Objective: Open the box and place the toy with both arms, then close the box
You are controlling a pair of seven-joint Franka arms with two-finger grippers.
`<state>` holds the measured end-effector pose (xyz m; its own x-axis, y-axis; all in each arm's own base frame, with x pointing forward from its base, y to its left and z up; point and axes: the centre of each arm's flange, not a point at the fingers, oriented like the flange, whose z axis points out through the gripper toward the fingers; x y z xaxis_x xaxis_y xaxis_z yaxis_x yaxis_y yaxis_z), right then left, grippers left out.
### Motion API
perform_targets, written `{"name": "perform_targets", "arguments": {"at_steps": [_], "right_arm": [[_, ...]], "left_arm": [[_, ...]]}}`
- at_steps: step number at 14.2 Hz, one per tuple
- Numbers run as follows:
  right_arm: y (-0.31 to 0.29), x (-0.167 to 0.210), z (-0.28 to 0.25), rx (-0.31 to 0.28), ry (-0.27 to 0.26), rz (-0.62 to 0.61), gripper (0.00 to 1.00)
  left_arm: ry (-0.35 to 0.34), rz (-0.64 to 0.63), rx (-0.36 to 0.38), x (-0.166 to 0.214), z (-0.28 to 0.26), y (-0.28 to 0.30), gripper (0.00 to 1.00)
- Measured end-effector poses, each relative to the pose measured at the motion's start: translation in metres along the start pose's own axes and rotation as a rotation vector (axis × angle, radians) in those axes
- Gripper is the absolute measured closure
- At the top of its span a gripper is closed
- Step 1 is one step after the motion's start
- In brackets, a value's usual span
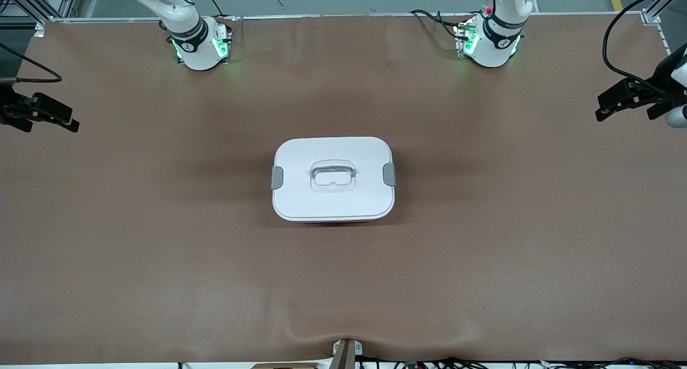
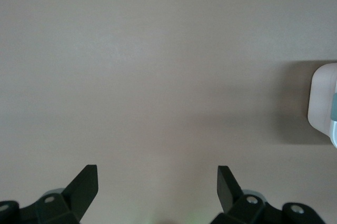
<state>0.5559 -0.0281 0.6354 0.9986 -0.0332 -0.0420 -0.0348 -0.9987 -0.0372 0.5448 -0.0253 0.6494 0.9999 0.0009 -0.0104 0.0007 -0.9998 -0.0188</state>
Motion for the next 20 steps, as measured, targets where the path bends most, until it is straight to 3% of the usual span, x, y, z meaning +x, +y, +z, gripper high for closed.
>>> {"name": "perform_targets", "arguments": {"at_steps": [20], "right_arm": [[0.0002, -0.0001, 0.0000, 0.000, -0.001, 0.000, 0.00]], "left_arm": [[0.000, -0.043, 0.000, -0.0004, -0.0001, 0.0083, 0.00]]}}
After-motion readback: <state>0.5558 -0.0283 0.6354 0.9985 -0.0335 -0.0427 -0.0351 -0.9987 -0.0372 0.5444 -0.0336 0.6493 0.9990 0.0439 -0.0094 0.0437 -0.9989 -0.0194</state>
